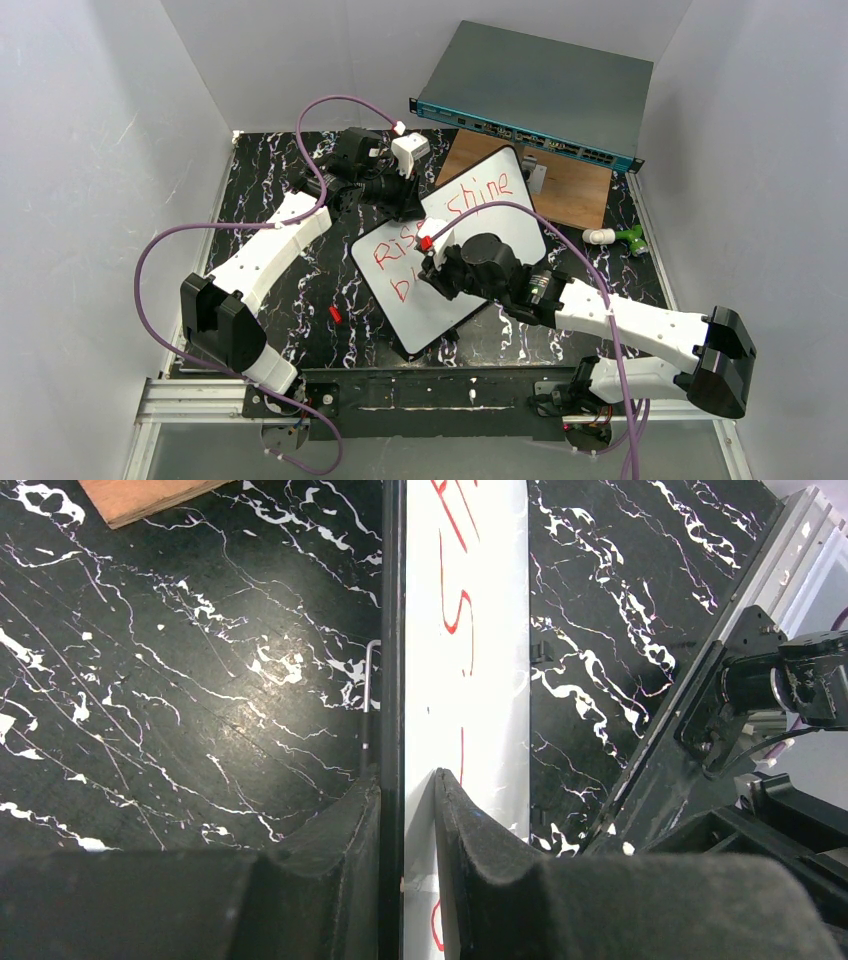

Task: Write a sentence on the whiteboard

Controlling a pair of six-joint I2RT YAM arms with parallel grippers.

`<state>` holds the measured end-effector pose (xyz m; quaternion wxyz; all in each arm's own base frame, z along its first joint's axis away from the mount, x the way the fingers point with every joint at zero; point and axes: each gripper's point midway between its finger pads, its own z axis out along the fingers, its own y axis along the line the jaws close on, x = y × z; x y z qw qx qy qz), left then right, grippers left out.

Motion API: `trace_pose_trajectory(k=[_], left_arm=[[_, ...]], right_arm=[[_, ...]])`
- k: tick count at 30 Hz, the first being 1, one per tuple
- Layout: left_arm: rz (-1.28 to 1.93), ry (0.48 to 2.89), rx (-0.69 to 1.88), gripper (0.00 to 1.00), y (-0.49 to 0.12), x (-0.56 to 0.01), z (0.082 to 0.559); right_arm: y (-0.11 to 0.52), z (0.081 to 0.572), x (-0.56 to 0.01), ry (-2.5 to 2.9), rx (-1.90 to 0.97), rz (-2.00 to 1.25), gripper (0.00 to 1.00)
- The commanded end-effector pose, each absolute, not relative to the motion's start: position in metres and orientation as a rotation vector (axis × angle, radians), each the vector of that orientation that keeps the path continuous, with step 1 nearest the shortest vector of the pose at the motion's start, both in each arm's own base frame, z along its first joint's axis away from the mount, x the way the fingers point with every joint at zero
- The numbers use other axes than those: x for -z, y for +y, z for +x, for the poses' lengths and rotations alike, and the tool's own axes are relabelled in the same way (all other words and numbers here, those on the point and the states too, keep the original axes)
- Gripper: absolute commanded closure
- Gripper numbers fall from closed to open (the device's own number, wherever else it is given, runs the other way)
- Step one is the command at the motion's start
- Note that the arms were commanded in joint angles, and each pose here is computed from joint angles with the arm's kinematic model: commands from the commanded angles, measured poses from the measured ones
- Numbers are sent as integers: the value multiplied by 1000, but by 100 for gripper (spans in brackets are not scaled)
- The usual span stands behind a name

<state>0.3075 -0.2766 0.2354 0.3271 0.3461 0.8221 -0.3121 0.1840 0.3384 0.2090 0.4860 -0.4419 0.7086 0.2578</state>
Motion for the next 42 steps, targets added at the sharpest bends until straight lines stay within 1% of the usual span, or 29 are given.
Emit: trace_pose_trajectory(k=[1,32,42], left_arm=[[982,2123,817,100,-279,-241,297],[976,2109,818,100,-281,-246,300],[975,2115,819,100,-281,-246,300]], right_arm=[[334,186,-198,1748,-604,-1073,99],[328,176,-181,1793,-618,-1111,99],[336,183,-205,1734,-624,-1089,99]])
